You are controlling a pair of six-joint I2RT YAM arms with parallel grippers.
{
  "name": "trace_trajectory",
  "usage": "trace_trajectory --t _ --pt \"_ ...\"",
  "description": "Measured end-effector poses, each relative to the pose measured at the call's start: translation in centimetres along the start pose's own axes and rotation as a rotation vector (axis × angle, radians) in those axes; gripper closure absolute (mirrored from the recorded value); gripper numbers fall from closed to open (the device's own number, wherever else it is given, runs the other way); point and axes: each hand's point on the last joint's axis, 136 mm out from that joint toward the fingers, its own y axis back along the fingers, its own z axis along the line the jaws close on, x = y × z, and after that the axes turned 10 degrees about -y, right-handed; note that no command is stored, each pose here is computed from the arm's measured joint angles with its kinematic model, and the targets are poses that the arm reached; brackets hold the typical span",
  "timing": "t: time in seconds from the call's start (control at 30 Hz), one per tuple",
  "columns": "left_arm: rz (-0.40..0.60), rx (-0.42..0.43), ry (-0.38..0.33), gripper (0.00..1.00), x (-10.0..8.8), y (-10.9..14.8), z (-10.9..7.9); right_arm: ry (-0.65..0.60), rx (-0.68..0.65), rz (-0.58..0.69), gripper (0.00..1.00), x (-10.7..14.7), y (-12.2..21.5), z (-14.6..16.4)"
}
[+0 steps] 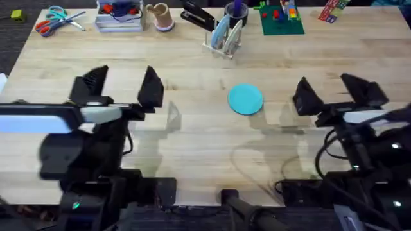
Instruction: Pick up the plates from the table one by one and place each into a slot on the dish rack.
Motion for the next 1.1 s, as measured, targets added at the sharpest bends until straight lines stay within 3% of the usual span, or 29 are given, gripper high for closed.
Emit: trace_trajectory --t 0.3,0.47,0.77,1.1 --pt "-0.033 -0.004 0.003 0.008 -6.5 1.7 1.0 0.006 0.0 -0.16 0.007 -9.7 2.2 1.3" --pt "0.046 0.008 0.004 0.009 -8.9 1.5 1.4 0.003 0.013 -0.109 0.006 -11.9 1.7 1.6" --pt "0.361 0.058 0.008 0.006 -9.3 -0.1 1.5 -0.009 0.076 0.265 0.007 -10.4 0.4 1.3" --pt "0.754 0.13 0.015 0.007 -7.0 -2.3 0.9 -0.022 0.143 0.658 0.007 -6.2 -0.6 0.5"
